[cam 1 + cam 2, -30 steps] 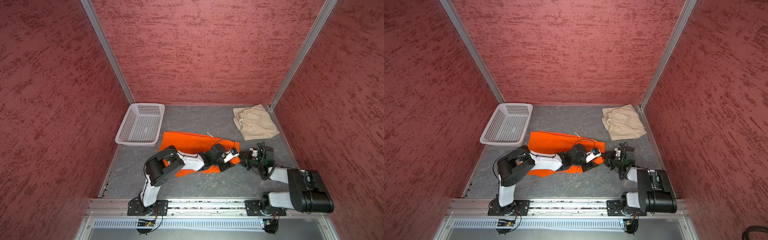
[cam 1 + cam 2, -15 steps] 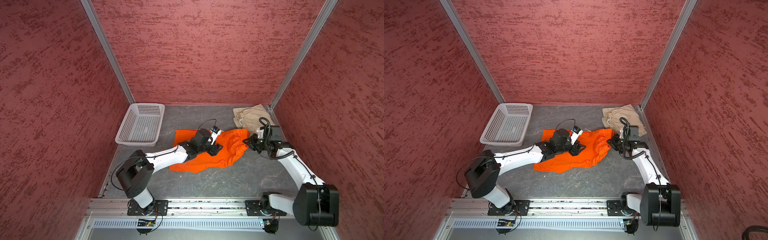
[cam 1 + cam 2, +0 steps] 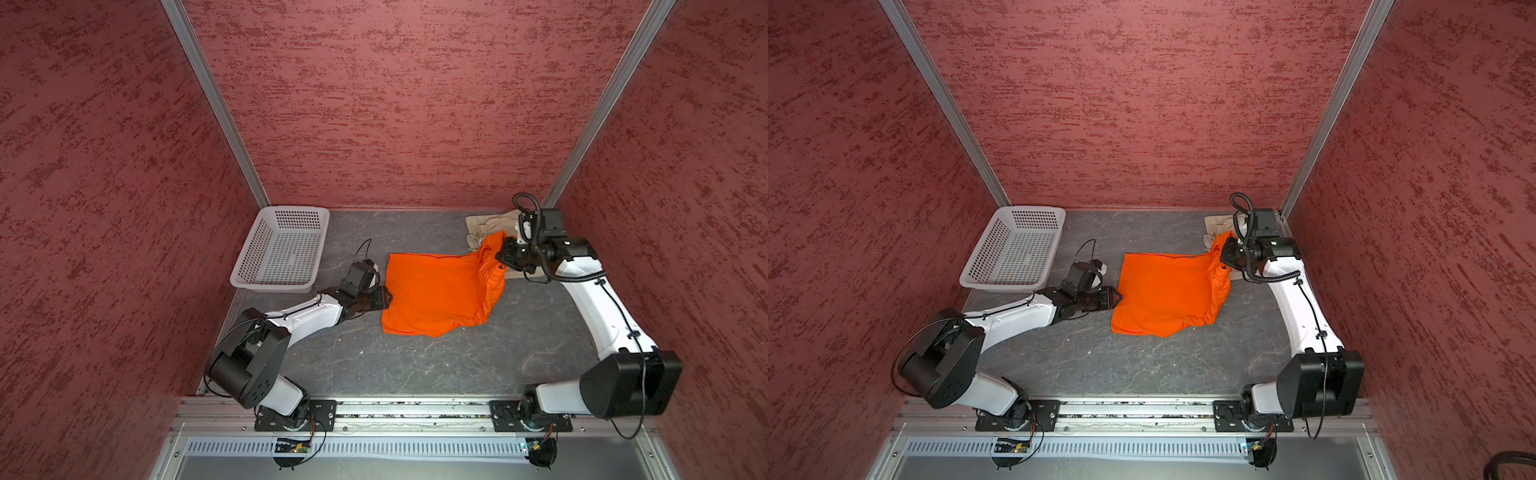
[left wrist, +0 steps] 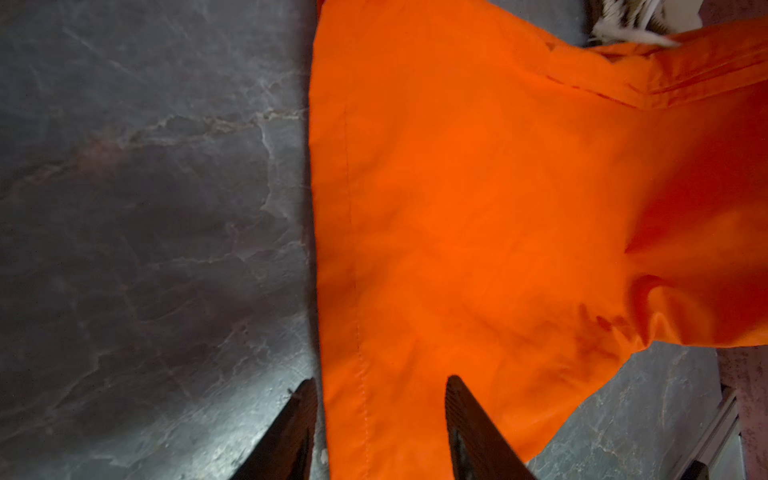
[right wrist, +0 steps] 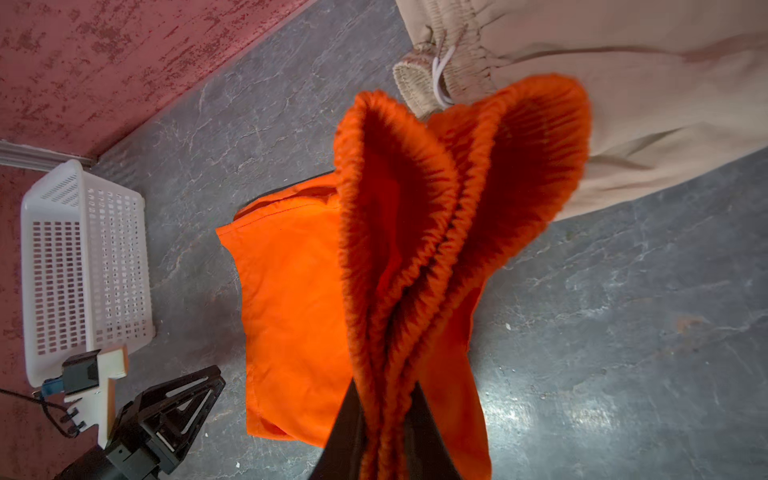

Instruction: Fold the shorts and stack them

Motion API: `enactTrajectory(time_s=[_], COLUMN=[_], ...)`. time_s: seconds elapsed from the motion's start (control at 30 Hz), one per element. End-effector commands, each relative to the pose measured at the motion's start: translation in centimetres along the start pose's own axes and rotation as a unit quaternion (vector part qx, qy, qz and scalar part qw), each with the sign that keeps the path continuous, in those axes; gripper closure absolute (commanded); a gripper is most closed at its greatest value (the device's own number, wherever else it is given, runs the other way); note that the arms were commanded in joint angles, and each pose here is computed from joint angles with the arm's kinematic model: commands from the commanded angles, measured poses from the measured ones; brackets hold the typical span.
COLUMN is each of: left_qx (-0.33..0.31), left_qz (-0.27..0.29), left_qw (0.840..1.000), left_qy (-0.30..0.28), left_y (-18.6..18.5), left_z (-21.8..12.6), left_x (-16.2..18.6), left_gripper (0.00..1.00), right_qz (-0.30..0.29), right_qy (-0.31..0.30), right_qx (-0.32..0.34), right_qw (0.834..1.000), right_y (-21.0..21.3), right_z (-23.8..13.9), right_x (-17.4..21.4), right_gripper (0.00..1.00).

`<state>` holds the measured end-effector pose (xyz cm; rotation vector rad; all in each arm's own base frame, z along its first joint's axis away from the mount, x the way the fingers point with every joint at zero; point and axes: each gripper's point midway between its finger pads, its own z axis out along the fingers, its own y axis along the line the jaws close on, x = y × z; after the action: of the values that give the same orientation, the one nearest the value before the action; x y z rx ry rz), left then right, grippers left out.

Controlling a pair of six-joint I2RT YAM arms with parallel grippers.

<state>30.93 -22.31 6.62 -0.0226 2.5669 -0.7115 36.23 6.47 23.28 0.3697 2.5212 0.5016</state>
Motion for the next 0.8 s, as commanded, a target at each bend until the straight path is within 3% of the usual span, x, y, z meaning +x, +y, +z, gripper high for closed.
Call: enactTrajectory(time_s=[0.0,0.33,0.53,0.77], left_qx=[-0.003,-0.029,-0.037,-0.038], left_qz=[-0.023,-0.038,-0.034,-0.029], left_qw=[1.000,0.997,0.997,0.998], left_qy=[0.020,0.057,0.051,0.043], left_y=[1.0,3.1,3.3,3.2], left_z=[1.2,4.2,4.1,3.9], left_x=[1.3,3.9,3.7,3.2], left_gripper=[0.57,0.73,0.75,0.76], right_qz=[-0.031,-0.099,-0.142,-0.157], right_qy=[-0.021,-0.032,-0.005,0.041], right_qx=[0.019,0.003,-0.006,-0.066], right_qw=[0.999,0.995,0.990,0.985], right_y=[1.5,10.0,14.9,20.5], right_z=[-1.1,0.4,3.6,8.3], right_x=[-1.0,0.3,3.2,7.8], right_gripper=[0.89,0.89,0.88,0.87])
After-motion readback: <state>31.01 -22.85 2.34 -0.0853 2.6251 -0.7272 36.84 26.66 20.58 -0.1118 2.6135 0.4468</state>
